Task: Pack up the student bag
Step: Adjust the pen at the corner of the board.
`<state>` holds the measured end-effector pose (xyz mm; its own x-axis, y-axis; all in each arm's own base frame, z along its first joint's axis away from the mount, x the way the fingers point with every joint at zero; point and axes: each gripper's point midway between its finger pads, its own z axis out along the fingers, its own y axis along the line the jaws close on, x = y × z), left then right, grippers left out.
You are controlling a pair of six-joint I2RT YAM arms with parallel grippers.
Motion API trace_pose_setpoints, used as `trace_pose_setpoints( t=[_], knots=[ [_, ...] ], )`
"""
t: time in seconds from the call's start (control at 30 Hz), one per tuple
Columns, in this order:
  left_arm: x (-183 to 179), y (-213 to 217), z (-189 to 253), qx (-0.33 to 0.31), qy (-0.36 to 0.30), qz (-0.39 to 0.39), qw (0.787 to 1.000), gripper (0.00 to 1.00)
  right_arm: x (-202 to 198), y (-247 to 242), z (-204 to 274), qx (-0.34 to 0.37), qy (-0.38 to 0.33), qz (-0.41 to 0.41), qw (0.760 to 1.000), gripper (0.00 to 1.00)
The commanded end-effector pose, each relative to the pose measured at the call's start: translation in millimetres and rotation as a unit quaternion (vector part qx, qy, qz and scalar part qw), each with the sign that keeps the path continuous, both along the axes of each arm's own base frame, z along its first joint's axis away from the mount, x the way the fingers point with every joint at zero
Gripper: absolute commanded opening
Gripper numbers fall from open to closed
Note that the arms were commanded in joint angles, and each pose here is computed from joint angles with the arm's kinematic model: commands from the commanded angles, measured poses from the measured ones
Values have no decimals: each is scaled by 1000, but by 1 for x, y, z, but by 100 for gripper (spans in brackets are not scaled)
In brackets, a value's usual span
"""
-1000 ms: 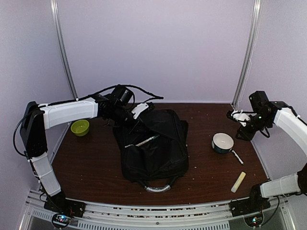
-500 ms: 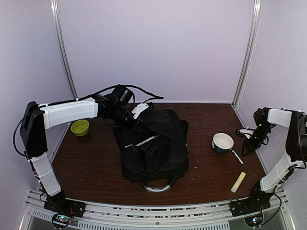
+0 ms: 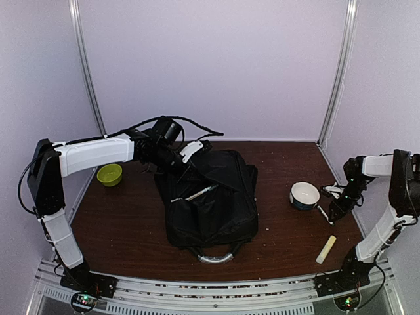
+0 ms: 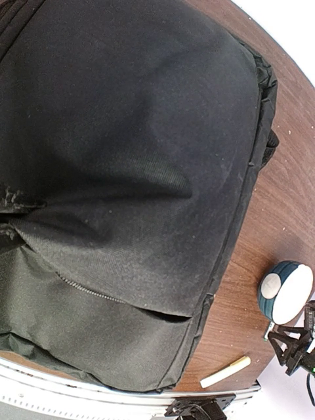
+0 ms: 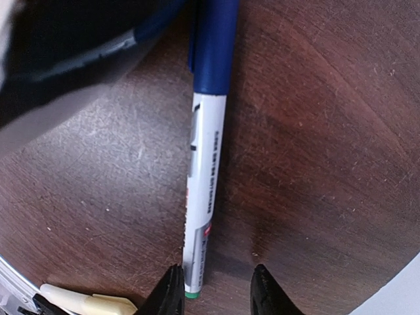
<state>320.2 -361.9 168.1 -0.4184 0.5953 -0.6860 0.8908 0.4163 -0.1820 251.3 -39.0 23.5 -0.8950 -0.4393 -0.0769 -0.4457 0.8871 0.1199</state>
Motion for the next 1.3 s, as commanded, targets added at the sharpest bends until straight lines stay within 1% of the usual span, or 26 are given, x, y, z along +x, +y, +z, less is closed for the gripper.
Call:
trace_pose_setpoints(
  t=[0.0, 0.13, 0.2, 0.4, 0.5, 0.53, 0.67, 0.83, 0.87, 0.93, 1.03, 1.27],
  knots=[
    [10, -9, 30, -43, -32, 1, 999, 0, 1, -4, -7, -9, 0, 2, 1000, 35],
    [10, -9, 29, -43, -31, 1, 999, 0, 2, -9, -8, -20, 2, -7, 1000, 31],
    [10, -9, 29, -43, -30, 0, 999, 0, 3, -12, -10, -27, 6, -13, 1000, 25],
    [10, -9, 31, -44, -31, 1, 999, 0, 4, -27, -10, -31, 15, -38, 999, 13],
    [10, -9, 30, -44, -31, 0, 999, 0, 2, -32, -9, -30, 16, -44, 998, 12],
    [10, -9, 31, -45, -31, 0, 999, 0, 0, -39, -8, -29, 16, -56, 998, 12],
    [9, -10, 32, -46, -30, -1, 998, 0, 0, -44, -1, -32, 4, -54, 998, 12],
    [9, -9, 32, -46, -31, 0, 998, 0, -5, -47, -2, -38, 16, -57, 998, 13],
    [9, -9, 32, -46, -30, 0, 998, 0, -4, -47, -2, -37, 16, -57, 998, 14],
    [9, -9, 32, -46, -31, 0, 998, 0, 4, -49, 1, -37, 8, -60, 998, 22],
    [8, -10, 32, -47, -28, -1, 998, 0, 19, -52, 8, -31, 0, -63, 998, 26],
    [9, -9, 32, -47, -29, 0, 998, 0, 34, -55, 10, -24, 10, -59, 998, 30]
  ],
)
